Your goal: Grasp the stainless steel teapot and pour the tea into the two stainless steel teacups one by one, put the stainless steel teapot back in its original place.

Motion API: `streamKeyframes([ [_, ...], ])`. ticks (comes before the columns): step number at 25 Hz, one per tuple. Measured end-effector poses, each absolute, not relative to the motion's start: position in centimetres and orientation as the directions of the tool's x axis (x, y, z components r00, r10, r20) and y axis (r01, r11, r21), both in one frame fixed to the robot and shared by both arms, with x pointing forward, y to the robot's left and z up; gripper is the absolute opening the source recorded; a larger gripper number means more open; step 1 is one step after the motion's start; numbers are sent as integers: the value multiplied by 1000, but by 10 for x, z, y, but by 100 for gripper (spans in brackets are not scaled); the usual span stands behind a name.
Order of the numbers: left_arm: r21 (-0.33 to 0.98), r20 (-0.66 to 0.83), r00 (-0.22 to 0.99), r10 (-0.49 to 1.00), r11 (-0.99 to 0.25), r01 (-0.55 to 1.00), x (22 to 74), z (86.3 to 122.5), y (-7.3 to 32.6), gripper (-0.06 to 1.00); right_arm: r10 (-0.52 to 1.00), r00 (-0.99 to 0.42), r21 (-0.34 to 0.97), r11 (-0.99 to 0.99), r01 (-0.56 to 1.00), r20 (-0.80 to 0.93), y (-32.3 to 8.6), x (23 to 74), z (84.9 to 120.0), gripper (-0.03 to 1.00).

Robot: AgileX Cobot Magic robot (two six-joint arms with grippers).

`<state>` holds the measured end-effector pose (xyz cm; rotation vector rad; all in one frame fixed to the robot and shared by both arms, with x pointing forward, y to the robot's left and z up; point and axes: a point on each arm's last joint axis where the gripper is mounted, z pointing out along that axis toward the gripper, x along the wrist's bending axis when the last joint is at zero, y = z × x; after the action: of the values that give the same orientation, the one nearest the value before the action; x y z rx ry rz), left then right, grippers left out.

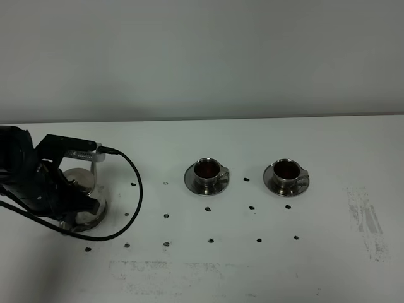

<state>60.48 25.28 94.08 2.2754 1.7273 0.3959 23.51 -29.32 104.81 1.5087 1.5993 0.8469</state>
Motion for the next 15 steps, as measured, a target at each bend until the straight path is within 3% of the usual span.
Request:
streamKeyframes([
  [15, 352, 57, 270, 961, -272, 895, 603, 940, 248, 25, 996, -7, 869, 79, 488, -87, -293, 235, 1048, 39],
])
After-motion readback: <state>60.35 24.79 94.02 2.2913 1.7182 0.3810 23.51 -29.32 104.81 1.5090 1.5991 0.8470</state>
